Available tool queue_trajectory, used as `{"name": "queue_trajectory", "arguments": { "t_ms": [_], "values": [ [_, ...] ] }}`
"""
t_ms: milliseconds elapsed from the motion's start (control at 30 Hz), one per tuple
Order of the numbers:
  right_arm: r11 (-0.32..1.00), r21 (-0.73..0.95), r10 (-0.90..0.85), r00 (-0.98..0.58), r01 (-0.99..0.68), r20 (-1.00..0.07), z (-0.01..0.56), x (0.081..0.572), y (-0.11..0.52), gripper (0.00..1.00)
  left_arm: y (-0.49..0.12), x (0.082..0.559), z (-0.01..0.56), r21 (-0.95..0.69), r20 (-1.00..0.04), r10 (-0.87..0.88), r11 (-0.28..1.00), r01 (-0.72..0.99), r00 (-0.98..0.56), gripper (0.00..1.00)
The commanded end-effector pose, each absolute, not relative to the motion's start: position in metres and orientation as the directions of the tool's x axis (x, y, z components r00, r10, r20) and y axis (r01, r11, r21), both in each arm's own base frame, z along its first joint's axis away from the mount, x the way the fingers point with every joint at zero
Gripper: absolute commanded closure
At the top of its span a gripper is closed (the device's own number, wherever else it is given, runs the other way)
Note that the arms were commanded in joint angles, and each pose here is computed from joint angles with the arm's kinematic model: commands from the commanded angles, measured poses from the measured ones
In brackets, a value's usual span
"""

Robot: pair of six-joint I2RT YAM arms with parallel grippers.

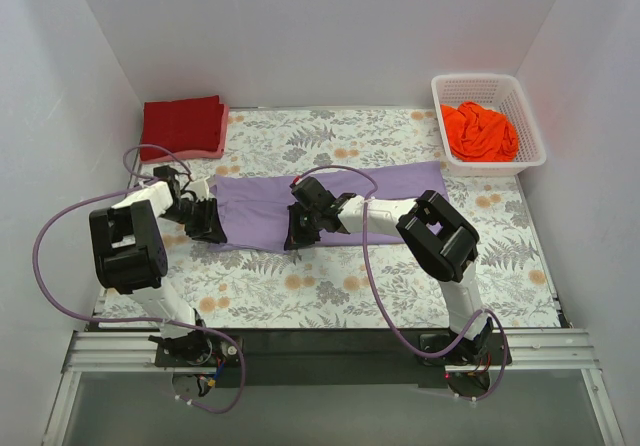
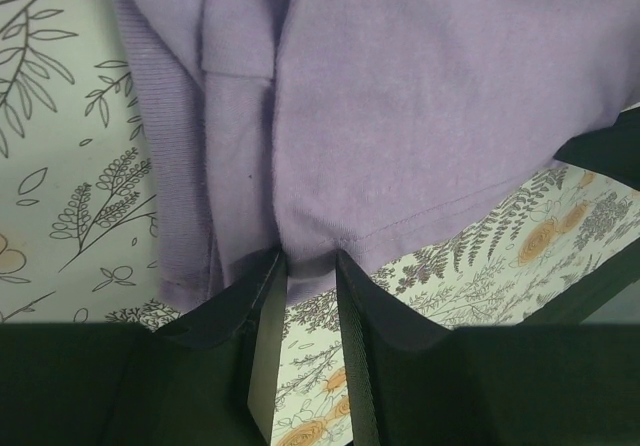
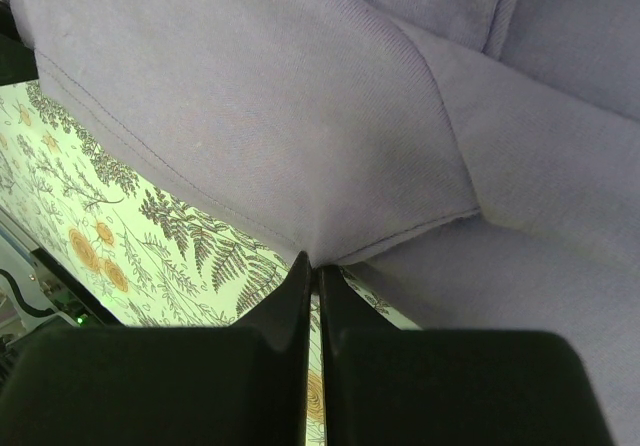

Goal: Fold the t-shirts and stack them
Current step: Fold the tshirt

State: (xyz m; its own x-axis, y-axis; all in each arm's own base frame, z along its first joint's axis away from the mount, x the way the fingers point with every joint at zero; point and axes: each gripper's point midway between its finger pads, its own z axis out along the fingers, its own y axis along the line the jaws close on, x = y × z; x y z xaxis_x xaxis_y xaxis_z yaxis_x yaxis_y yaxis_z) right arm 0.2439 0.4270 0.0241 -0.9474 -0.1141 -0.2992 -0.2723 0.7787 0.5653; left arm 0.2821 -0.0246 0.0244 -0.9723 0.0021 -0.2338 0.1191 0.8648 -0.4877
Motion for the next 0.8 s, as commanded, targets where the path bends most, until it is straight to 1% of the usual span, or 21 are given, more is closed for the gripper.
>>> {"name": "queue_trajectory", "arguments": {
  "t_ms": [0, 133, 167, 267, 300, 333, 367, 467, 500, 567, 600, 767],
  "values": [
    [0.853, 0.457, -0.143, -0.956, -0.250, -0.256, -0.006, 0.237, 0.397, 0.99, -0.030, 0.290, 0.038, -0.499, -0.284, 0.012, 0.852, 0.158, -0.959, 0.75],
    [0.854, 0.457, -0.140, -0.955, -0.250, -0.261, -0.004, 0.238, 0.395, 0.99, -0.029, 0.295, 0.042, -0.490, -0.302, 0.012, 0.856, 0.166, -0.953, 0.79],
    [0.854, 0.457, -0.139, -0.955, -0.250, -0.263, -0.004, 0.238, 0.395, 0.99, -0.027, 0.295, 0.042, -0.486, -0.299, 0.009, 0.859, 0.160, -0.954, 0.83],
    [0.851, 0.461, -0.137, -0.953, -0.253, -0.270, 0.001, 0.239, 0.395, 0.99, -0.025, 0.298, 0.045, -0.469, -0.308, 0.014, 0.868, 0.165, -0.951, 0.92],
    [0.848, 0.465, -0.135, -0.953, -0.253, -0.273, 0.003, 0.239, 0.396, 0.99, -0.024, 0.299, 0.047, -0.465, -0.311, 0.016, 0.869, 0.167, -0.950, 0.98],
    [0.842, 0.475, -0.131, -0.951, -0.255, -0.279, 0.009, 0.241, 0.396, 0.99, -0.024, 0.299, 0.050, -0.464, -0.313, 0.018, 0.870, 0.169, -0.950, 1.00],
    [0.838, 0.483, -0.125, -0.950, -0.255, -0.285, 0.015, 0.243, 0.397, 0.99, -0.022, 0.306, 0.058, -0.454, -0.335, 0.022, 0.872, 0.182, -0.942, 1.00],
    [0.817, 0.507, -0.119, -0.942, -0.273, -0.315, 0.032, 0.253, 0.400, 0.99, -0.023, 0.315, 0.071, -0.463, -0.355, 0.021, 0.864, 0.195, -0.935, 1.00],
    [0.801, 0.529, -0.125, -0.942, -0.280, -0.311, 0.038, 0.254, 0.404, 0.99, -0.024, 0.326, 0.081, -0.466, -0.384, 0.019, 0.859, 0.212, -0.923, 1.00],
    [0.787, 0.543, -0.130, -0.939, -0.293, -0.318, 0.042, 0.262, 0.404, 0.99, -0.026, 0.331, 0.083, -0.489, -0.371, 0.012, 0.847, 0.206, -0.929, 1.00],
    [0.774, 0.551, -0.136, -0.932, -0.312, -0.337, 0.049, 0.267, 0.409, 0.99, -0.025, 0.341, 0.091, -0.488, -0.390, 0.008, 0.846, 0.215, -0.921, 1.00],
    [0.742, 0.587, -0.140, -0.931, -0.324, -0.337, 0.056, 0.283, 0.413, 0.99, -0.026, 0.368, 0.096, -0.518, -0.405, -0.020, 0.829, 0.212, -0.914, 1.00]
  ]
}}
